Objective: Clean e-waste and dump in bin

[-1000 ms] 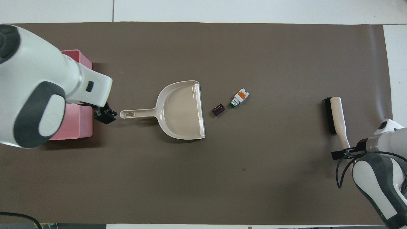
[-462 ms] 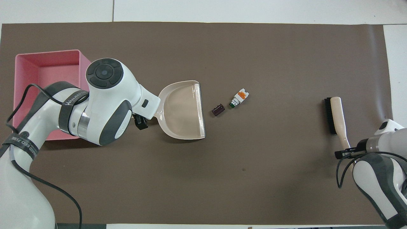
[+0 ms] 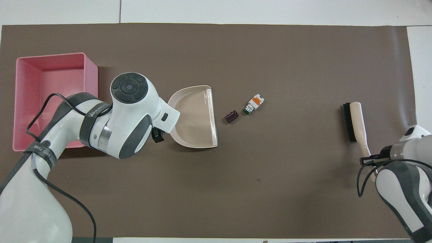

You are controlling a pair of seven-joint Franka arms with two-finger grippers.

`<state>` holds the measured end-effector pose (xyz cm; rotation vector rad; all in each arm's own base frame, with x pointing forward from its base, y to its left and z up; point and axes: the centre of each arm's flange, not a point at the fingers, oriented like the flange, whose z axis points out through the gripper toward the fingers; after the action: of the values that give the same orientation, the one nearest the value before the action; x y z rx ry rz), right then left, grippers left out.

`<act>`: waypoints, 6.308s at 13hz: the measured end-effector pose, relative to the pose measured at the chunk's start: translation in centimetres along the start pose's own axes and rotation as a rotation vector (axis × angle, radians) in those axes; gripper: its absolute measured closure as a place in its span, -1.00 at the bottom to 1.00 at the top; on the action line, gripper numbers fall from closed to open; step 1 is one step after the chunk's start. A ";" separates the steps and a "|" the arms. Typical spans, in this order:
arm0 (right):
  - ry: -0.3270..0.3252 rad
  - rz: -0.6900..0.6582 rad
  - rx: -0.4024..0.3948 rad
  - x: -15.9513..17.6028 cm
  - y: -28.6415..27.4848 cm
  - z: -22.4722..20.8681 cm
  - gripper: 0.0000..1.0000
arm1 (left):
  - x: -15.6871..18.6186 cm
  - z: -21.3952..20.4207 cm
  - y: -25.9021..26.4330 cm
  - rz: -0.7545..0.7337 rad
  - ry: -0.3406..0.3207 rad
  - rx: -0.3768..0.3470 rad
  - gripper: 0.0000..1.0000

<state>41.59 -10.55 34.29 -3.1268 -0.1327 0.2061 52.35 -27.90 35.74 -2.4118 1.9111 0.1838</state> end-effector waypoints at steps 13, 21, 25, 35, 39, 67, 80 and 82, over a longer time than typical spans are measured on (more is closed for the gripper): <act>0.018 -0.125 -0.108 5.1 -21.6 -4.2 0.48 | 1.6 1.7 0.5 -0.022 -0.024 0.038 -0.92; 0.039 -0.181 -0.125 9.3 -26.0 -4.6 0.48 | 1.7 1.3 0.3 -0.021 -0.022 0.048 0.33; 0.024 -0.217 -0.161 11.2 -27.6 -3.2 0.48 | 1.6 -1.1 -0.4 -0.025 -0.051 0.043 0.33; -0.036 -0.291 -0.222 10.3 -29.6 0.2 0.48 | 5.4 -2.5 2.1 0.115 -0.351 0.063 0.33; -0.042 -0.326 -0.203 9.5 -32.4 0.4 0.48 | 6.5 -1.8 1.9 0.122 -0.379 0.048 0.33; -0.100 -0.002 0.163 4.7 -33.6 -11.0 0.48 | 0.9 -3.5 -2.3 0.296 -0.138 0.082 0.33; -0.195 0.042 -0.078 6.2 -3.0 -4.6 0.48 | -31.1 -12.4 -13.0 0.111 -0.025 0.119 0.33; -0.201 0.049 -0.067 5.2 -1.7 -2.5 0.48 | -36.6 -13.0 -14.0 0.082 -0.028 0.133 0.33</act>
<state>46.93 -8.42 36.10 -3.1707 -0.0656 0.5270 58.48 9.12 52.98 -2.2376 1.9453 0.0914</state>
